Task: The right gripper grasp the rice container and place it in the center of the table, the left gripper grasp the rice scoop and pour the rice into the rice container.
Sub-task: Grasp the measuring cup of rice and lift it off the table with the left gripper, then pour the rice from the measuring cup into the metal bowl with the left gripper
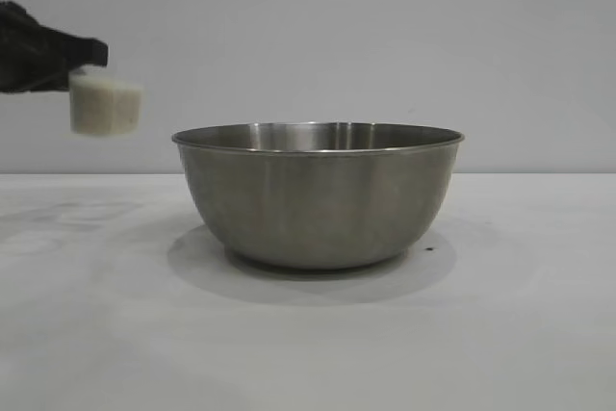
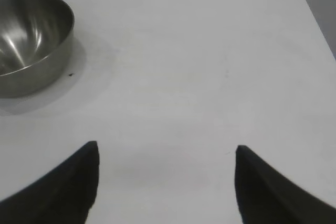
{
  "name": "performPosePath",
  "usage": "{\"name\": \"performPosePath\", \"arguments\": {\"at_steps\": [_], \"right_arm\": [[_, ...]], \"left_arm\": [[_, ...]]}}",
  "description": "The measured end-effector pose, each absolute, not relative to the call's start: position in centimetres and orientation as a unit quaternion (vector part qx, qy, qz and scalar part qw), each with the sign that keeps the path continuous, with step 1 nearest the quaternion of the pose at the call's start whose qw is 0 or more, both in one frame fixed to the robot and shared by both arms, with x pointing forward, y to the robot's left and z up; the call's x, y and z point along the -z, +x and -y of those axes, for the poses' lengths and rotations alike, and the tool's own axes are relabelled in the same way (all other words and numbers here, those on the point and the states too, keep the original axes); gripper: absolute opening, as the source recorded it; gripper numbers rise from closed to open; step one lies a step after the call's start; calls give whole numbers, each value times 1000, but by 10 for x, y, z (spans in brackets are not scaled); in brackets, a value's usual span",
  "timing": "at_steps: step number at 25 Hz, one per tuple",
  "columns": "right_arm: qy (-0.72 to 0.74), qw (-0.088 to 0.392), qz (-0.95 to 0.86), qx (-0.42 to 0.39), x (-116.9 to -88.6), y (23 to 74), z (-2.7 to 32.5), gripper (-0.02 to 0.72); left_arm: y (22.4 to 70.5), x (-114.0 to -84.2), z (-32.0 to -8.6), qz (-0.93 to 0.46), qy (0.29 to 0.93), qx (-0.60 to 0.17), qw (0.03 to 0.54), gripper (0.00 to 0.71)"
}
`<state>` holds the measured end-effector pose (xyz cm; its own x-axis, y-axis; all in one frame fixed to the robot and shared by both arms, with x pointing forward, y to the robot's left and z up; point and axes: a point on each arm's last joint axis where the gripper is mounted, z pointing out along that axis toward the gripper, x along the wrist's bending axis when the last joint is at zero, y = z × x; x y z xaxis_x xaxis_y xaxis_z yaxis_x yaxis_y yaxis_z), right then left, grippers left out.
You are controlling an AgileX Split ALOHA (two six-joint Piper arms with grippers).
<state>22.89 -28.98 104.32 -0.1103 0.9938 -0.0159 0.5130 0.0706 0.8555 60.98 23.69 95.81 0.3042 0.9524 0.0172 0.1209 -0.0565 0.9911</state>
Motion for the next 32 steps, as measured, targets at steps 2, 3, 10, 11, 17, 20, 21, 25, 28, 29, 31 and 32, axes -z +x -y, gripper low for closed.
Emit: {"name": "performPosePath", "arguments": {"at_steps": [2, 3, 10, 11, 17, 20, 21, 25, 28, 29, 31, 32], "right_arm": [[578, 333, -652, -361, -1043, 229, 290, 475], [578, 333, -652, -361, -1043, 229, 290, 475], [578, 333, -652, -361, -1043, 229, 290, 475], [578, 333, -652, -361, -1043, 229, 290, 475], [578, 333, -652, -361, -1043, 229, 290, 475], [578, 333, -652, -361, -1043, 229, 290, 475], [578, 333, -652, -361, -1043, 229, 290, 475], [578, 333, -652, -361, -1043, 229, 290, 475], [578, 333, -652, -361, -1043, 229, 290, 475], [578, 333, -652, -361, -1043, 229, 290, 475], [578, 333, -652, -361, -1043, 229, 290, 475], [578, 333, -652, -361, -1043, 229, 290, 475]], "left_arm": [[606, -963, -225, -417, 625, -387, 534, 0], [604, -964, -218, -407, 632, -385, 536, 0], [592, -964, -175, -321, 682, -384, 533, 0], [590, -964, -169, -304, 689, -389, 530, 0], [578, -964, -141, -192, 728, -429, 499, 0], [575, -964, -134, -154, 737, -449, 481, 0], [574, -964, -132, -139, 740, -457, 474, 0], [571, -964, -126, -92, 746, -486, 446, 0], [570, -965, -124, -65, 745, -502, 435, 0], [570, -966, -124, -57, 740, -510, 435, 0], [569, -969, -122, -31, 732, -529, 428, 0], [568, -970, -121, -18, 728, -538, 424, 0]]}}
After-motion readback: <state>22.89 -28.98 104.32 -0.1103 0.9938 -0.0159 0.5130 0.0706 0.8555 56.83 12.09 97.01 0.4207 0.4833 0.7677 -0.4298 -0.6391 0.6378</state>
